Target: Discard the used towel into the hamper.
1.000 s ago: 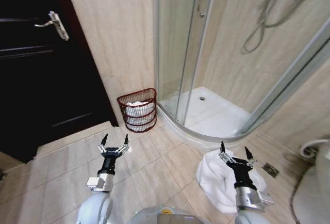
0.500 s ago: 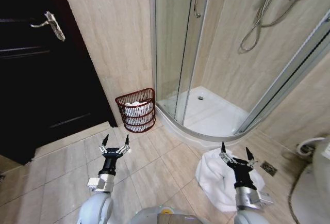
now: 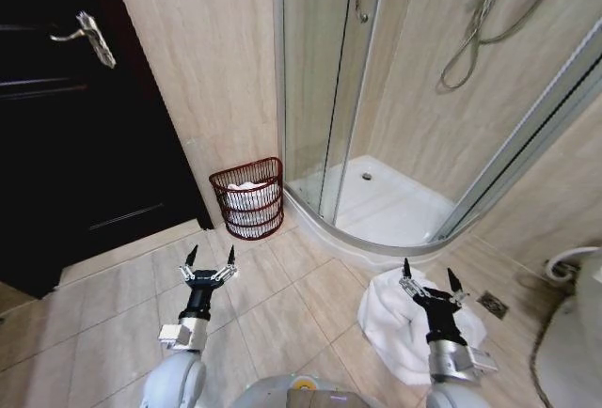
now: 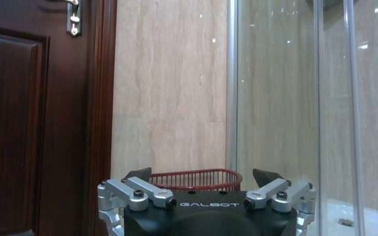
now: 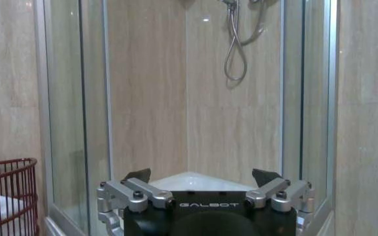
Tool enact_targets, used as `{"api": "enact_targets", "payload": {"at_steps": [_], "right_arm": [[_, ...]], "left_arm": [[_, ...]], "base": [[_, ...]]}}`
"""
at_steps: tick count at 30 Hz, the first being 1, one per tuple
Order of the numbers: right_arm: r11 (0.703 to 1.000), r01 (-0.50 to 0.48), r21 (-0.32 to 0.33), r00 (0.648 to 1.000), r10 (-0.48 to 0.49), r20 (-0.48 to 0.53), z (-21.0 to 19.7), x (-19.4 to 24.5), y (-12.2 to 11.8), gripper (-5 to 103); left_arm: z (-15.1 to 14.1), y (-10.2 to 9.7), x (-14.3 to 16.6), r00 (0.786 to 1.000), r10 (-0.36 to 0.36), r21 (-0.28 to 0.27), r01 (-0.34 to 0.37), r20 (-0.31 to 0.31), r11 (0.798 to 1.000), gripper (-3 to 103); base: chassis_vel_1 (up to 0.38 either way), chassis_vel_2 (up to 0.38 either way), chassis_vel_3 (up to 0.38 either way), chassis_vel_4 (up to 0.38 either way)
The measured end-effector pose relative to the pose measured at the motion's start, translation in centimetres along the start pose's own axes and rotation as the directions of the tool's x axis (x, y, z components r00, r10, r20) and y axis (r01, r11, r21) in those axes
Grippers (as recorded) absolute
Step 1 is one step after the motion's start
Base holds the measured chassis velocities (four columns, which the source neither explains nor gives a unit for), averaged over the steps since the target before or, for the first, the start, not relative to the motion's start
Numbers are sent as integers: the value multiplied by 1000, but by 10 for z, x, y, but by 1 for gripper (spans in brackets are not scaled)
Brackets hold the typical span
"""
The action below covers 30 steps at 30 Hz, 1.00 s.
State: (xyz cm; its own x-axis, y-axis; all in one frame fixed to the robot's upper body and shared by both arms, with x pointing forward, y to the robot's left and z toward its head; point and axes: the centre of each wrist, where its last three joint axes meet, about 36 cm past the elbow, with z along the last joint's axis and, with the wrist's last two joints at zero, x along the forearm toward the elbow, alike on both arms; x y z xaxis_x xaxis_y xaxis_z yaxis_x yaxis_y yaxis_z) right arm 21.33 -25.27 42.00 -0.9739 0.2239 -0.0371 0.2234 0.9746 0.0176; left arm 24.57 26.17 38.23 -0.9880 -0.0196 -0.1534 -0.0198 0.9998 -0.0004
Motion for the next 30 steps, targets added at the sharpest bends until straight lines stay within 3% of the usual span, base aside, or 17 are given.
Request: {"api": "enact_targets", "payload": {"at_steps": [30], "right_arm": [[1000, -11, 14, 999, 12, -50, 5, 1, 4, 100]], "left_arm": [[10, 1, -5, 1000, -9, 13, 9, 9, 1000, 100]], "base": [[-11, -8, -6, -8]]}}
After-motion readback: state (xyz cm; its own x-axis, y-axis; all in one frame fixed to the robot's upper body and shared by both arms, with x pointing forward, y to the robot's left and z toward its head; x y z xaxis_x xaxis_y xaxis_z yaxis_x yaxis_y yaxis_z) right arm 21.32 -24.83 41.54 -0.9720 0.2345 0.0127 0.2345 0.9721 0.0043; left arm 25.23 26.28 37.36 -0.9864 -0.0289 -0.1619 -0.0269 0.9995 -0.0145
